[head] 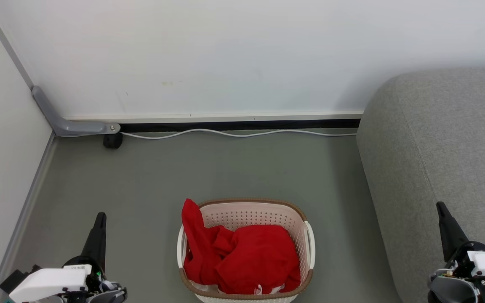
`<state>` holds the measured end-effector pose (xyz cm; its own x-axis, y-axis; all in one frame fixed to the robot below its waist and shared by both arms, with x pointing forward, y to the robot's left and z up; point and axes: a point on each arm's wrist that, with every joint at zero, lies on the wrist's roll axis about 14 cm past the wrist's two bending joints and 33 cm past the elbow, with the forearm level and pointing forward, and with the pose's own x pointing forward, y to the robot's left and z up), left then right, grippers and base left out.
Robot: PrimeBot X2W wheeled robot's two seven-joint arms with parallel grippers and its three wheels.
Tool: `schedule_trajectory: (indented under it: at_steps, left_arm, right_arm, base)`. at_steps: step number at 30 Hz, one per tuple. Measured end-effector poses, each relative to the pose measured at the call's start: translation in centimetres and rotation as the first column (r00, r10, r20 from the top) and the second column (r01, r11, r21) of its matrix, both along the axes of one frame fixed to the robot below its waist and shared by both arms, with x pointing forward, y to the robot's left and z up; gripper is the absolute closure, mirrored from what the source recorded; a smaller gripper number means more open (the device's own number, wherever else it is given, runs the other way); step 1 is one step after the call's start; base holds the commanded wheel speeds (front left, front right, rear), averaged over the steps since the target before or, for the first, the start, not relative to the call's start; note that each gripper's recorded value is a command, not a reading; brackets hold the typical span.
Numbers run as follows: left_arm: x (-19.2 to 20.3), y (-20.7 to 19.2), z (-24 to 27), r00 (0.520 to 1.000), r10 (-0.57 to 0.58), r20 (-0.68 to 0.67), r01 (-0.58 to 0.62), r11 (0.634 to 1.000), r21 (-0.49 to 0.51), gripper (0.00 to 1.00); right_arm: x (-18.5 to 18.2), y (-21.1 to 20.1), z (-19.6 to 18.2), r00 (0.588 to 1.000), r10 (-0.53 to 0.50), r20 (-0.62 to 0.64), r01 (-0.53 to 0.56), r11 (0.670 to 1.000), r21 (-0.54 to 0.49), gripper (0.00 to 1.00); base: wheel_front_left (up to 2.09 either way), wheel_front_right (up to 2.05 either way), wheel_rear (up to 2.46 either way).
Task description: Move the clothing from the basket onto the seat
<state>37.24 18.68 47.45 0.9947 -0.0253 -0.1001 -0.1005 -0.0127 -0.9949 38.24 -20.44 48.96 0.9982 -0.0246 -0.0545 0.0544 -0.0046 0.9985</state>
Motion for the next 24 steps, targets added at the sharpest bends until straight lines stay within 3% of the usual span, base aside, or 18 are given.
schedule_trajectory:
  at_steps: [24]
  left_arm:
    - [0.0,0.0,0.0,1.0,0.0,0.0,0.0,1.0,0.0,1.0]
  right_arm:
    - [0.0,0.0,0.0,1.0,0.0,0.0,0.0,1.0,0.0,1.0]
  base:
    - [0.0,0.0,0.0]
